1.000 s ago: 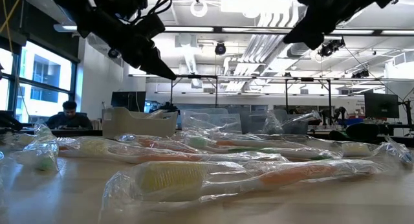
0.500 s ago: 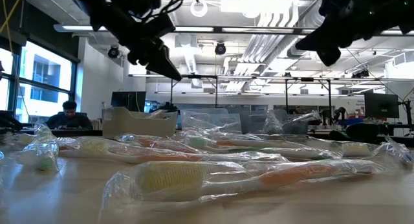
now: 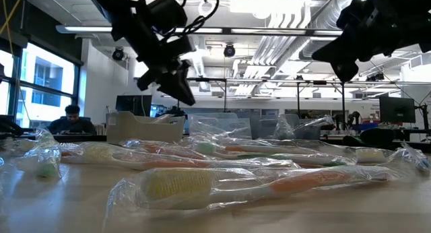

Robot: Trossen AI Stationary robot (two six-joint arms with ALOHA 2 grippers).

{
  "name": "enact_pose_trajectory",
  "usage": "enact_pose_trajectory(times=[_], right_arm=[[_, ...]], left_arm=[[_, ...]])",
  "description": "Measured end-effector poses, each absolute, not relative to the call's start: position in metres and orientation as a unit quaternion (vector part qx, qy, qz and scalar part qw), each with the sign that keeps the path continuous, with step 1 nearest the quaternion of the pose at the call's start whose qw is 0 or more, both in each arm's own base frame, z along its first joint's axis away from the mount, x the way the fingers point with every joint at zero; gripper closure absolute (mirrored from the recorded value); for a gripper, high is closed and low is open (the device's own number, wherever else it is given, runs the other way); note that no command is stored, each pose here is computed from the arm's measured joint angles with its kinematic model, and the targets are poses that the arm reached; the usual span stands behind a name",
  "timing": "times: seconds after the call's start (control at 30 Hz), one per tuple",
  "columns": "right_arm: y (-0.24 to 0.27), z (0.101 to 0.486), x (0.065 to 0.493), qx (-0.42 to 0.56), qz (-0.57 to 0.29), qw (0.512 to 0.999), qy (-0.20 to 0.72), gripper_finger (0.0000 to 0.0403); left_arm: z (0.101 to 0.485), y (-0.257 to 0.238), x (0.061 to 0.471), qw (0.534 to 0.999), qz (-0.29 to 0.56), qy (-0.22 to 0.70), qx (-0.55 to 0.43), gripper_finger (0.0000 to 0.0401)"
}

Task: Pick & Place Toothbrushes
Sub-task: Put the orange toothbrush into the white bin

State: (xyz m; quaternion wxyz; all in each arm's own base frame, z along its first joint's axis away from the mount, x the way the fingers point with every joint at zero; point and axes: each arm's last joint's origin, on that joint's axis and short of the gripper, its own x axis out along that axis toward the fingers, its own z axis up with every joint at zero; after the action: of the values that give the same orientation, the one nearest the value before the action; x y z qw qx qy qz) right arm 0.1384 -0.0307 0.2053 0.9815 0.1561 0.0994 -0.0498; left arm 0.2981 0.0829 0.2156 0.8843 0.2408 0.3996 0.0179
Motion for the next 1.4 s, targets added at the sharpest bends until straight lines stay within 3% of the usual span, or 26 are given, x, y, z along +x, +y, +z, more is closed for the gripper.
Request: enact_pose_trajectory(times=[0.2, 0.33, 0.7, 1.4], right_arm=[[-0.031, 0.206, 0.138, 0.151, -0.049, 0.982, 0.098, 0.0401], [-0.031, 0.206, 0.138, 0.151, -0.049, 0.982, 0.098, 0.0401], [-0.031, 0.205, 0.138, 0.153, -0.050, 0.982, 0.099, 0.0401], [-0.032, 0.205, 0.138, 0.152, -0.076, 0.981, 0.097, 0.0401]], left_arm=[[0.212, 0.080, 0.296, 0.886, -0.026, 0.406, 0.221, 0.0264], [0.212, 0.078, 0.296, 0.893, -0.051, 0.396, 0.210, 0.0235], [0.182, 0.079, 0.306, 0.877, -0.075, 0.433, 0.193, 0.0230], [0.169, 0.076, 0.320, 0.887, -0.095, 0.407, 0.196, 0.0230]])
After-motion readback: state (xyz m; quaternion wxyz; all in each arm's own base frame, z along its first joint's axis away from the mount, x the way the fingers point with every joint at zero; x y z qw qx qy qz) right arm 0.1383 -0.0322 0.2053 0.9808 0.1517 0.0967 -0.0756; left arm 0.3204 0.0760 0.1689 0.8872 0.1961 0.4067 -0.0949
